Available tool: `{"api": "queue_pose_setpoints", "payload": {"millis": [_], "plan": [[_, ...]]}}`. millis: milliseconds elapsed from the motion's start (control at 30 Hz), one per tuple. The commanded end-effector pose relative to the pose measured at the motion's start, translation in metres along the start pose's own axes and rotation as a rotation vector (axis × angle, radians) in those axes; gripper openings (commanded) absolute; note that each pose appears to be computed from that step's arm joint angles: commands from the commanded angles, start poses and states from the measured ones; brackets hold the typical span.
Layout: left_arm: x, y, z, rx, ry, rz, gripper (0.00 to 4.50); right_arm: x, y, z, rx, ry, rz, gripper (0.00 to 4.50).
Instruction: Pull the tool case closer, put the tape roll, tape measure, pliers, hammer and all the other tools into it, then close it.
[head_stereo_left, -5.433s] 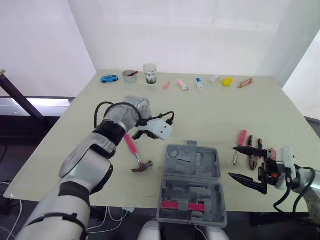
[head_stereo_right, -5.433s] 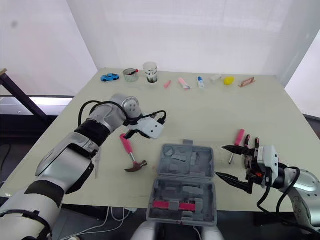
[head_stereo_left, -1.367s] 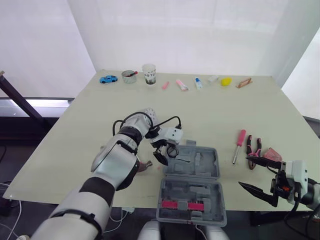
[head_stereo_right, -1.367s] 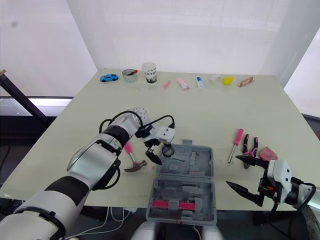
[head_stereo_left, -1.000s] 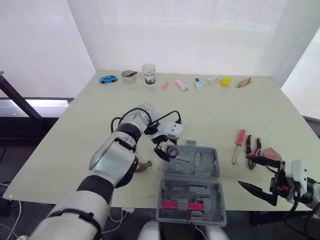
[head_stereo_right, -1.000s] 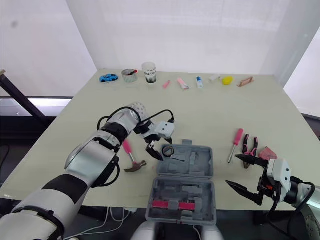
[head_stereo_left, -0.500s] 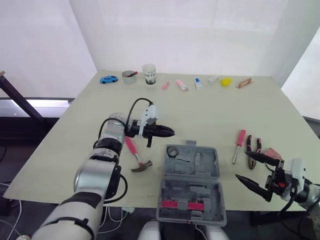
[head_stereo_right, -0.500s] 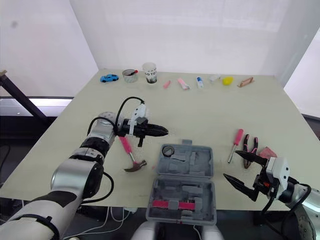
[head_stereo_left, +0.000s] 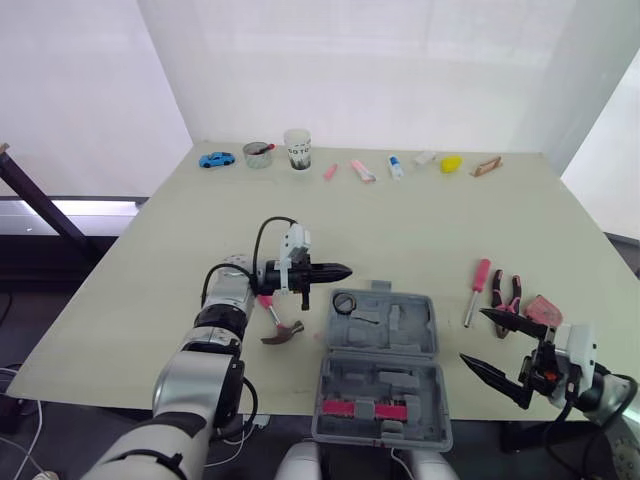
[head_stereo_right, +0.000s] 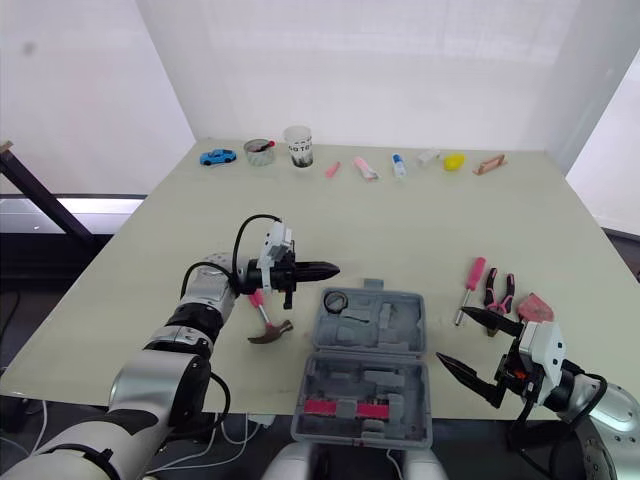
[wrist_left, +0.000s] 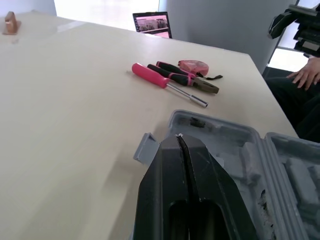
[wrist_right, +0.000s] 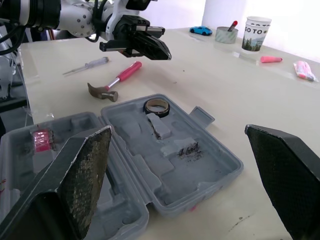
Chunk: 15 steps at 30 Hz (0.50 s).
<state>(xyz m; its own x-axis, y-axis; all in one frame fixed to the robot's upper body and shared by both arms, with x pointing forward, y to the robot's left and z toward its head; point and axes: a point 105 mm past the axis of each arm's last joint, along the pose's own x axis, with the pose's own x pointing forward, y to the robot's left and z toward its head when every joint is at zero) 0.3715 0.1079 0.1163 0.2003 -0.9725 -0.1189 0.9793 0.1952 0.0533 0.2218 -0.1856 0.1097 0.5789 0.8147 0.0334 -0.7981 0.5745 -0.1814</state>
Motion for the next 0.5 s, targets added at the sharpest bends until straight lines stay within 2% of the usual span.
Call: {"api": "queue_pose_setpoints", "payload": {"millis": [33, 133, 233, 300, 500], "plan": [[-0.0017, -0.0009, 0.0104, -0.020, -0.033, -0.036, 0.06, -0.0007, 0.0022, 0.0060, -0.033, -0.021, -0.010, 4.50], [-0.0017, 0.0012, 0.0110, -0.005, -0.032, -0.016, 0.83, -0.0012, 0.0024, 0.0057, -0.038, -0.018, -0.015, 4.50], [0.0006, 0.0064, 0.0105, 0.067, -0.014, 0.042, 2.31, -0.0029, 0.0011, 0.0059, -0.043, -0.015, -0.022, 4.50], [0.0019, 0.0035, 0.0100, 0.074, -0.012, 0.015, 3.33, -0.0036, 0.0006, 0.0060, -0.047, -0.013, -0.024, 4.50], [0.0026, -0.0036, 0.0021, 0.052, 0.023, -0.045, 3.33, -0.0030, 0.0008, 0.0058, -0.052, -0.012, -0.026, 4.50]]}}
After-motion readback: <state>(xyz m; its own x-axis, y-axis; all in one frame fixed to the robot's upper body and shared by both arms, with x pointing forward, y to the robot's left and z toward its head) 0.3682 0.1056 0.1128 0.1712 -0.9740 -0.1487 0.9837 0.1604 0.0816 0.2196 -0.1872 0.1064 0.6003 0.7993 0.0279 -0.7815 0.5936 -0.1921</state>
